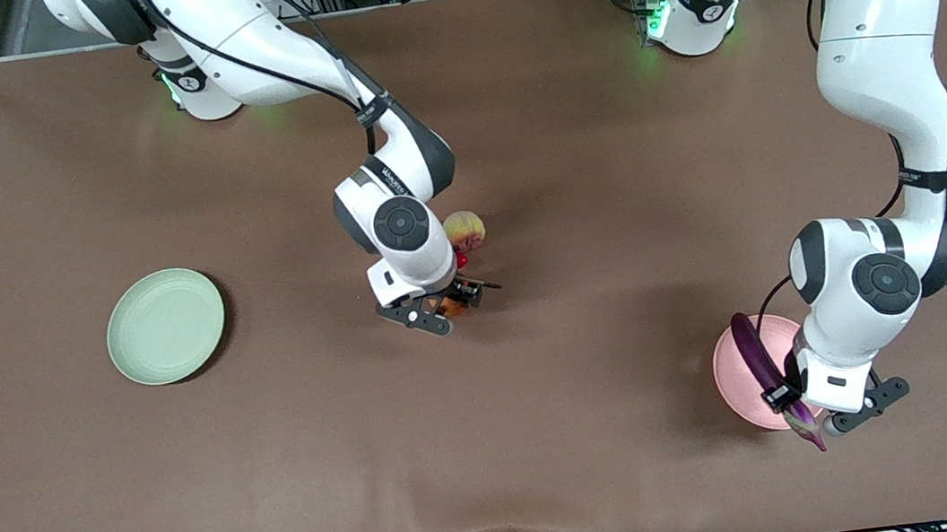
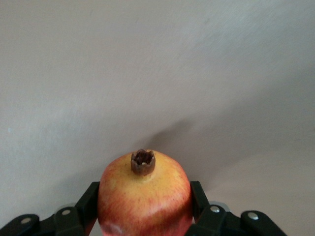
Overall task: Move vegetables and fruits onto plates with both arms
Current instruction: 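Lower the eggplant onto the pink plate while the right gripper carries the pomegranate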
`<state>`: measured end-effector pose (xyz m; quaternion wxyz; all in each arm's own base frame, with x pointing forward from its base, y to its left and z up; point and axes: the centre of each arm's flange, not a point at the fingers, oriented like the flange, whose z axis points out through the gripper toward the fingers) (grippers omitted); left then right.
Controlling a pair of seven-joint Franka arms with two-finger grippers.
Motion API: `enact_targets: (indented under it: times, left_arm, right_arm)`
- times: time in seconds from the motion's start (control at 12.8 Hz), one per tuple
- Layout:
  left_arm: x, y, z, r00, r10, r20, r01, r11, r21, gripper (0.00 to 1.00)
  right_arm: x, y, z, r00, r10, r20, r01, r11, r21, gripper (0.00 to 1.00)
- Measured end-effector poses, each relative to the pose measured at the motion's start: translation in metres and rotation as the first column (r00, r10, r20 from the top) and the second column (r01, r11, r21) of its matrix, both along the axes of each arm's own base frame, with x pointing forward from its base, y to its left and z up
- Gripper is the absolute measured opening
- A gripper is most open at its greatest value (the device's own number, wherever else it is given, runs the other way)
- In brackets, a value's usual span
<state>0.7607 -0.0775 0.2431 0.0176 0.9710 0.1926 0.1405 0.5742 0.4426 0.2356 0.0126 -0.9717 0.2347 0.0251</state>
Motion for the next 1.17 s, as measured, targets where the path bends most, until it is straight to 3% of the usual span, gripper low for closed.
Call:
enact_targets:
  times: [0.16,0.39,0.55,0.78,1.17]
  left_arm:
    - [0.000,0.005,-0.001,1.000,0.007,-0.002,-0.007,1.000,0.000,0.40]
    - [0.001,0.011,-0.002,1.000,0.014,-0.002,-0.014,1.000,0.000,0.77]
    - [0.001,0.010,-0.002,1.000,0.014,-0.001,-0.014,1.000,-0.001,0.99]
    - [0.002,0.010,-0.001,1.000,0.013,0.003,-0.013,1.000,-0.002,1.00]
    - [0.005,0.002,0.014,1.000,0.005,0.029,-0.004,1.000,-0.011,1.00]
  right_arm:
    - [0.039,-0.054,0.038,0.997,-0.012,-0.073,0.010,0.999,-0.037,0.78]
    - [0.093,-0.202,0.108,0.986,0.061,-0.158,-0.065,0.998,-0.019,0.78]
    - [0.102,-0.305,0.130,0.970,0.121,-0.210,-0.120,0.993,0.019,0.78]
    - [0.082,-0.440,0.110,0.937,0.256,-0.237,-0.241,0.966,0.091,0.78]
    - [0.007,-0.567,0.043,0.917,0.331,-0.223,-0.311,0.943,0.121,0.78]
